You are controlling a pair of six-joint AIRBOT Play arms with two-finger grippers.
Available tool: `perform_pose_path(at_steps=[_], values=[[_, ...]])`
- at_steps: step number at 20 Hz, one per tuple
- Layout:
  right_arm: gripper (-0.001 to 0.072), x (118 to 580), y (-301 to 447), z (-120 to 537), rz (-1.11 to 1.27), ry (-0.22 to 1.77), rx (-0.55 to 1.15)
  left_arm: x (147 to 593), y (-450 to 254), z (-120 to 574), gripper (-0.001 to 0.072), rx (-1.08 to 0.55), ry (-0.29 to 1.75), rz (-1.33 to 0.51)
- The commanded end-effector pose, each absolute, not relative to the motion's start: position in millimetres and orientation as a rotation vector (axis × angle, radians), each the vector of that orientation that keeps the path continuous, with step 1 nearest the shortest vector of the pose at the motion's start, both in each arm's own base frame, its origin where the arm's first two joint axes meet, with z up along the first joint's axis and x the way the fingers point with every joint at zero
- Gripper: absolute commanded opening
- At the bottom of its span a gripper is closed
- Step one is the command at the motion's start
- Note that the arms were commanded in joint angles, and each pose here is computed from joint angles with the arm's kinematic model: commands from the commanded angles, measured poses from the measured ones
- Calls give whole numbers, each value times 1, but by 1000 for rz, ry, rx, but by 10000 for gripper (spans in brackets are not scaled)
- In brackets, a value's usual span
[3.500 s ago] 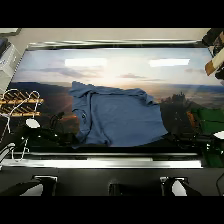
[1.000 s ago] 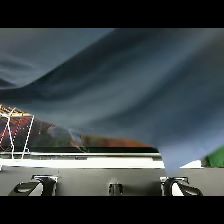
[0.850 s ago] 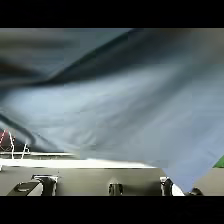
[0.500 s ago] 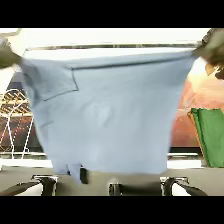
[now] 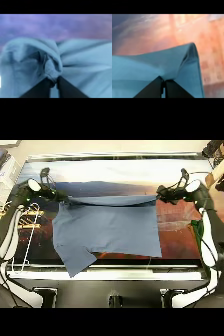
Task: Fold the clothes and pants, and hang the long-sleeved shirts on hangers.
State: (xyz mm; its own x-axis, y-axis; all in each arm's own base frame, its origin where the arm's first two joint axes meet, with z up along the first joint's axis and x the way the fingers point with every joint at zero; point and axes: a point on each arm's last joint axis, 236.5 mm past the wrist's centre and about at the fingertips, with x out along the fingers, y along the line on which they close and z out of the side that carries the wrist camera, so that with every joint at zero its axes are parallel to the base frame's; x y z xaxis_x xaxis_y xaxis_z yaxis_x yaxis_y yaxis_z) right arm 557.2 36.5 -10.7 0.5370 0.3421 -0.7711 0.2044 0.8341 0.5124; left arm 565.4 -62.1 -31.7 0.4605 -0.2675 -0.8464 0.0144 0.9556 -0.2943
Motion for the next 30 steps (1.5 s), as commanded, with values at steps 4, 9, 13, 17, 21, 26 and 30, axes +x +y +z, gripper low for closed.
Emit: perform_pose_path(at_steps=[4,9,13,17,21,26,30], values=[[398,552,25,-15,81,1075,632,574,-48,-29,401,-274,1094,-175],[388,443,-5,17,343,1349,363,543,-10,45,401,-349,1086,-208],[406,371,-18,14,307,1398,539,483,12,62,401,-398,1102,-157],[460,285,0,-28,254,1481,629,391,10,25,401,-473,1211,-99],[491,245,18,-63,238,1541,675,328,-2,-11,401,-535,1312,-79],[489,243,12,-84,193,1519,645,314,-9,-21,401,-565,1347,-82],[486,231,18,-96,190,1542,668,314,-10,-21,401,-572,1346,-86]])
